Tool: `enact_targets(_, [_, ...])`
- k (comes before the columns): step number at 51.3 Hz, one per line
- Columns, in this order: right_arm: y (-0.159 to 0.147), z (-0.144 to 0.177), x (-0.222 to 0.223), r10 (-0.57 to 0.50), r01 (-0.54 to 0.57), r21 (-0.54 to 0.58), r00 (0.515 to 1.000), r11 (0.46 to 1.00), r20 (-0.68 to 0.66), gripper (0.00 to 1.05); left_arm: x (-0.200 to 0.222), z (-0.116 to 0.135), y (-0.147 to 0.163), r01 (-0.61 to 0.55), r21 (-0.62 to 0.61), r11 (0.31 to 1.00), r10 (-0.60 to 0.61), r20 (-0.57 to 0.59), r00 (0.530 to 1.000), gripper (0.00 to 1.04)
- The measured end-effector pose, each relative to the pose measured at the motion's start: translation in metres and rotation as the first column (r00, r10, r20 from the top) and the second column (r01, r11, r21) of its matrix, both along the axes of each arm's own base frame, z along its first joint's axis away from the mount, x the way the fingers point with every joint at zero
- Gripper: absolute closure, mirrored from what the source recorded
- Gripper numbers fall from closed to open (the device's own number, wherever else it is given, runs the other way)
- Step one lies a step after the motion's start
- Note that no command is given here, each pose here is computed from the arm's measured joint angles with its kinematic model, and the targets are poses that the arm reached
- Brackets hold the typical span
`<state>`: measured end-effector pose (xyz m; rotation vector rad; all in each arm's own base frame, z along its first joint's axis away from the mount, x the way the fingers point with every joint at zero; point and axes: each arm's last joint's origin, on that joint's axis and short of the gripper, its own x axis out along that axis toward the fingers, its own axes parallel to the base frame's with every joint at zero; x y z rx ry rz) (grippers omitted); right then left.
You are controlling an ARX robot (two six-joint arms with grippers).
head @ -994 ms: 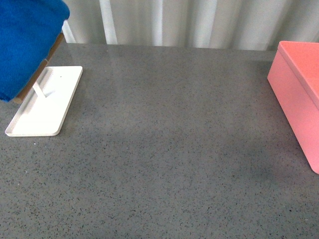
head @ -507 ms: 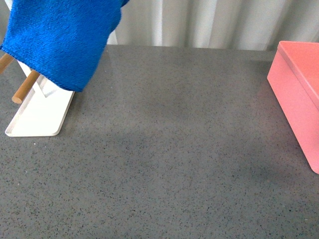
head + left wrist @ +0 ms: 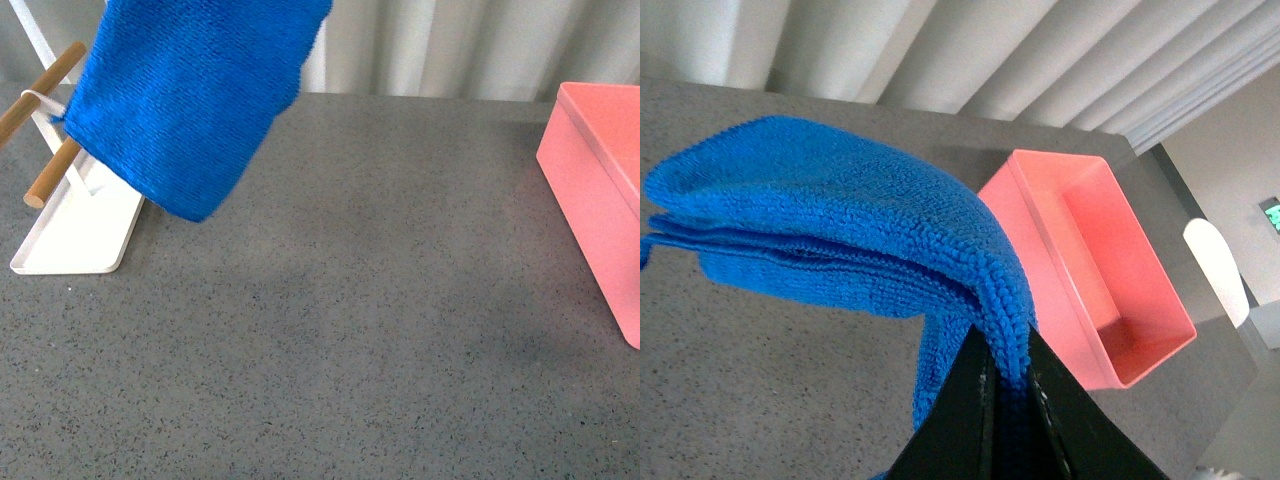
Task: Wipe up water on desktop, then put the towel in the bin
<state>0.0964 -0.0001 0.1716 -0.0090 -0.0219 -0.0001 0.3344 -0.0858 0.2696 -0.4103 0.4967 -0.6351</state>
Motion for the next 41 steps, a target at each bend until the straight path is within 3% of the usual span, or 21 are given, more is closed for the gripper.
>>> enact_targets(23, [0.000,0.000,0.000,0.000,0.000,0.000,1.000,1.000,0.000,0.07,-0.021,-0.011,-0.039,0.120,-0.022,0.992,-0.120,-0.004,0.993,1.01])
enact_targets(41, [0.000,0.000,0.000,0.000,0.000,0.000,1.000,1.000,0.000,0.07,-0.023,-0.017,-0.050,0.120,-0.001,0.993,-0.120,-0.012,0.993,1.01])
